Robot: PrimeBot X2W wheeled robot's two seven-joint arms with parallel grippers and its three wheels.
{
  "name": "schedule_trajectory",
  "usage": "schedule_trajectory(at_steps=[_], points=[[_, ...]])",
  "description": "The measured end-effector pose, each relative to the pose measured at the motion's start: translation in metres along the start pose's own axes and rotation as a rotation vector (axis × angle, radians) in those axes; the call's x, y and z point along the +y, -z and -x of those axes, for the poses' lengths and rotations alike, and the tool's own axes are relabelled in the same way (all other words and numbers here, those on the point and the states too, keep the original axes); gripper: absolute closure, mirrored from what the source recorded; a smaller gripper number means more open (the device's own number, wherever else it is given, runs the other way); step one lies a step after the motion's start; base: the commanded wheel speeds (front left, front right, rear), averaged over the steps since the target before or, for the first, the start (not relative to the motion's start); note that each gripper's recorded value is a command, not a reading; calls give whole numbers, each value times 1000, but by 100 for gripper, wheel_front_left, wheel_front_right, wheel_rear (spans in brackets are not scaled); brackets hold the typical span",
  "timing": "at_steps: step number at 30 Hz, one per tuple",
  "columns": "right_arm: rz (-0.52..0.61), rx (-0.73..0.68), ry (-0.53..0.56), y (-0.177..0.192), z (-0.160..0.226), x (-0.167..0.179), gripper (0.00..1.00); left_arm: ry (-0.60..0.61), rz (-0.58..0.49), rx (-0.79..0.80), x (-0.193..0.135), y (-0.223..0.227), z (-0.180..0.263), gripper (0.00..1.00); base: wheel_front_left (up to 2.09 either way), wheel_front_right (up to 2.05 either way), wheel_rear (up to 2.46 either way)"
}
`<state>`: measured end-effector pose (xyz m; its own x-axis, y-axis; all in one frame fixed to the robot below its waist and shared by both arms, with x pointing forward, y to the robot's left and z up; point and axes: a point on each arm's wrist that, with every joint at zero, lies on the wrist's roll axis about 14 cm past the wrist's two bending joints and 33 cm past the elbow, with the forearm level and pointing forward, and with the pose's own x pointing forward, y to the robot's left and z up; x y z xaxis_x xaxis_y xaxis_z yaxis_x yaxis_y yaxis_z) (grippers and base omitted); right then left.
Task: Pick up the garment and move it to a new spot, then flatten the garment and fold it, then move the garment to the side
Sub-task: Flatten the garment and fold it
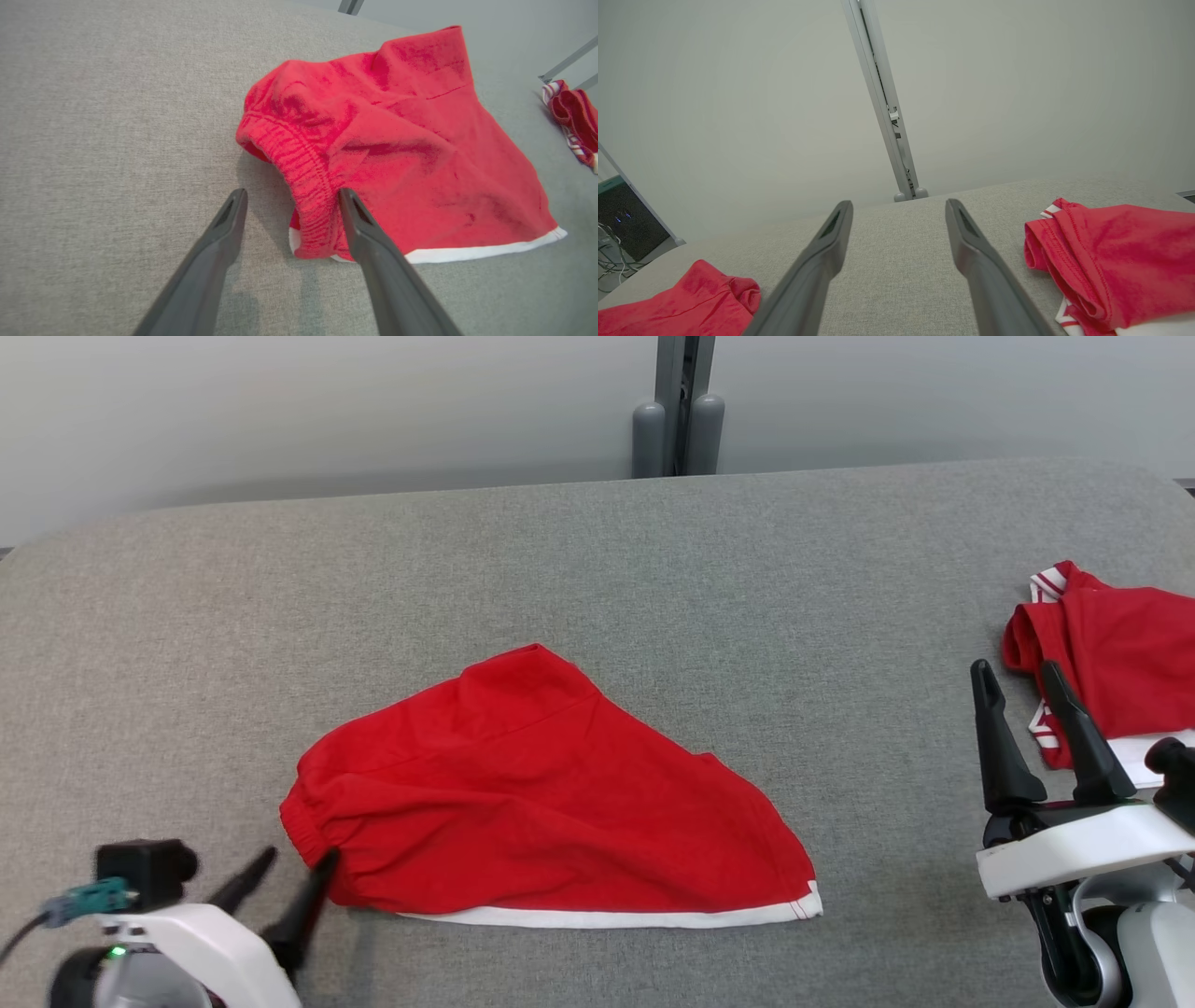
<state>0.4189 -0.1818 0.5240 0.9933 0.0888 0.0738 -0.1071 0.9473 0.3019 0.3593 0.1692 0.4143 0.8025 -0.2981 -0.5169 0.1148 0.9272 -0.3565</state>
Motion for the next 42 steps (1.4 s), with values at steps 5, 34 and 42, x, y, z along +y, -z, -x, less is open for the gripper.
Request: schedule_trajectory(at_steps=[5,34,42], points=[[0,-2,8,-1,1,-2,0,-72,-83,-193,16,-48,15,0,0,0,0],[71,-47,-36,9,22,17,0,-218,-180,-715,-11,-92,43,0,0,0,0],[97,-77,-59,0,15,23,0,-188,-174,-690,-12,-85,36,0,0,0,0]])
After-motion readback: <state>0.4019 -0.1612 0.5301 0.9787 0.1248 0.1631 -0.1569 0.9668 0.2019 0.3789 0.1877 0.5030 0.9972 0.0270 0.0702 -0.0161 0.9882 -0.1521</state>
